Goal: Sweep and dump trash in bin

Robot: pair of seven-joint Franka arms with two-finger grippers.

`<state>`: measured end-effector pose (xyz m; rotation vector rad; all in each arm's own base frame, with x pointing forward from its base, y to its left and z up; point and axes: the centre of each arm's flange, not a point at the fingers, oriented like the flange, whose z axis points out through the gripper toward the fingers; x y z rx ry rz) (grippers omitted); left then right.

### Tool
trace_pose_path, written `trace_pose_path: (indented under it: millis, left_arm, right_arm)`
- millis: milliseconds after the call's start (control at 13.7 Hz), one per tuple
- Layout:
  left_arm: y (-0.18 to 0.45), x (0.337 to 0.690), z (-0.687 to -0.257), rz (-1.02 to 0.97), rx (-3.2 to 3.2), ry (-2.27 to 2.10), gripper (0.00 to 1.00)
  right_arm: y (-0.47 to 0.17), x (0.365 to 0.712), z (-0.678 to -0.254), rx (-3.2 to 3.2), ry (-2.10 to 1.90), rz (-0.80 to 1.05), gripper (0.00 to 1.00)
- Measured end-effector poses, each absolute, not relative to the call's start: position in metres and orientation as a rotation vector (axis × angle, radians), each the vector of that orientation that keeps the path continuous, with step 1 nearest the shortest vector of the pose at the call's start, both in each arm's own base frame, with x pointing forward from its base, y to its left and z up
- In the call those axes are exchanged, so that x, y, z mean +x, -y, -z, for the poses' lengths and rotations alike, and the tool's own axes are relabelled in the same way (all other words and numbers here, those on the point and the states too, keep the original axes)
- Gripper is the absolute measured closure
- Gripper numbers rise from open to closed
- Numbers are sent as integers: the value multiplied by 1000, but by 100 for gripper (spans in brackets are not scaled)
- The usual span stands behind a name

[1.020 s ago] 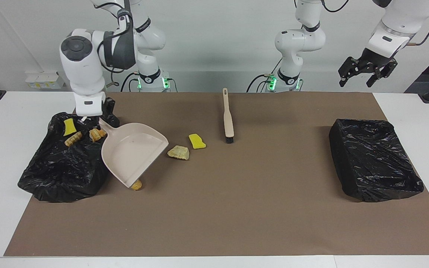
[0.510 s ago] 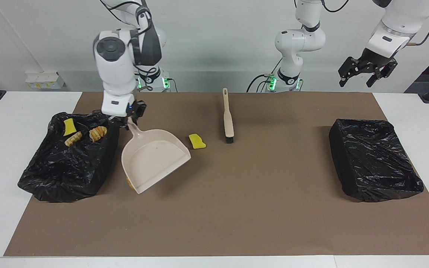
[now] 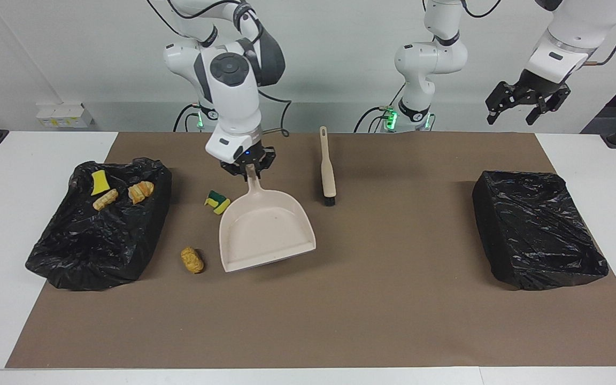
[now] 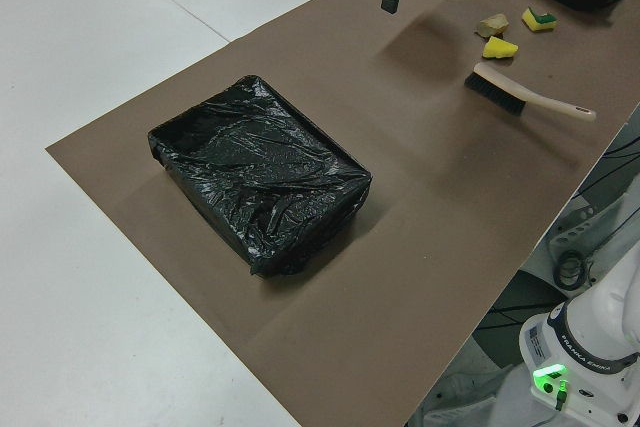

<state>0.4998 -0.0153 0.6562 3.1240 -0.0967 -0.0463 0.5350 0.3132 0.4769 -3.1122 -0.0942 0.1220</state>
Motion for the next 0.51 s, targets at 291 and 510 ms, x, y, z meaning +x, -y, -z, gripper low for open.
trace_pose_path:
  millis: [291,510]
  left_arm:
    - [15,500,-656,46,3124,97,0]
    - [15,500,-656,46,3124,97,0]
  right_arm:
    - [-349,575,-438,-3101,-36,-146,69]
    - [-377,599,-389,-3084,-64,-128,69]
